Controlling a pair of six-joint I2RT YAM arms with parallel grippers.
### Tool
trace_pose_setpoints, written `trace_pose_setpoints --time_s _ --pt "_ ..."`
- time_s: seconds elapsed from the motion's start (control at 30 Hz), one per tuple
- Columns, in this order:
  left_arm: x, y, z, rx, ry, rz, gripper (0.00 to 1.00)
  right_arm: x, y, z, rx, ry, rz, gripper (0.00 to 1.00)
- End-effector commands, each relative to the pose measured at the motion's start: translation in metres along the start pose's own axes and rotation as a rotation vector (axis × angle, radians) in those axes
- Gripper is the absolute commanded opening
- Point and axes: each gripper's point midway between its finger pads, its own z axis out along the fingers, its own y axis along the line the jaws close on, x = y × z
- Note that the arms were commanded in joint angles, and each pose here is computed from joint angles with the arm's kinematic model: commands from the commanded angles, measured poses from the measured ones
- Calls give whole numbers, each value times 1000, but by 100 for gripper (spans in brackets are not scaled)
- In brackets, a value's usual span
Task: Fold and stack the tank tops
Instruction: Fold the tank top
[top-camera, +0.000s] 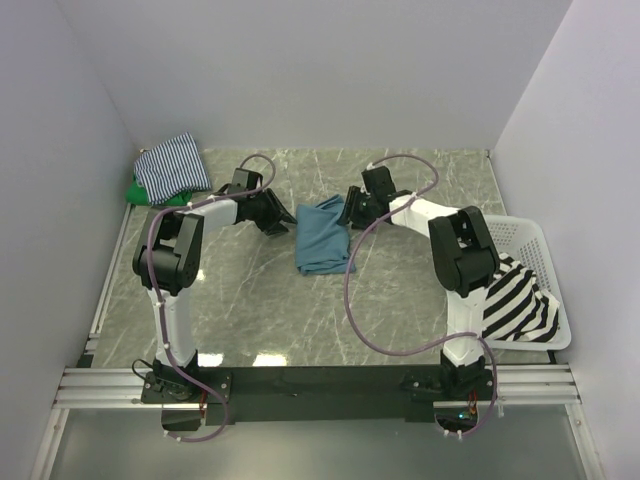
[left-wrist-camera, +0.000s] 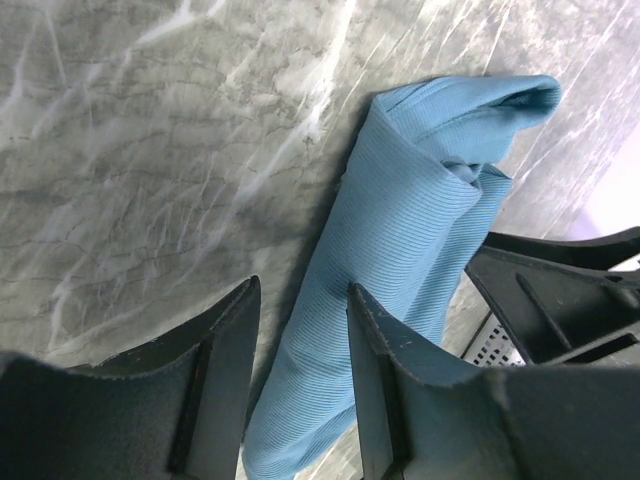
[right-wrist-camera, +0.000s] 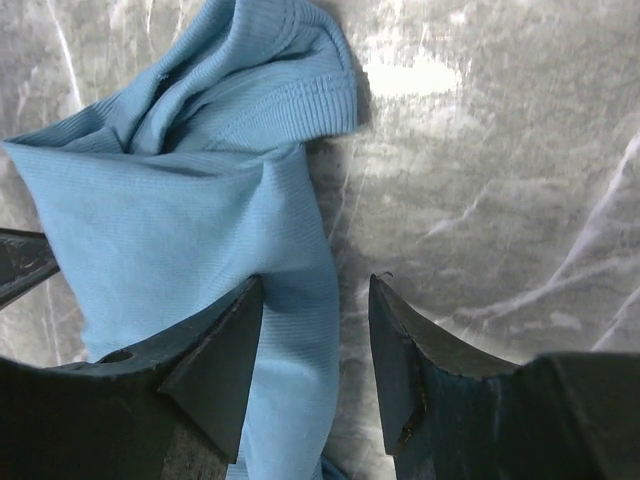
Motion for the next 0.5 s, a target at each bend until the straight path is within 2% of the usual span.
trace_pose_setpoints --time_s 0.0,0.27,0.47 --pt "-4 -12 1 35 -8 45 45 -27 30 -28 -85 -114 -17 54" --pt "-3 -10 0 31 -7 46 45 -29 33 -37 -104 -135 -16 54" --pt "-3 -9 0 30 -4 47 45 -25 25 -17 -50 -81 -18 54"
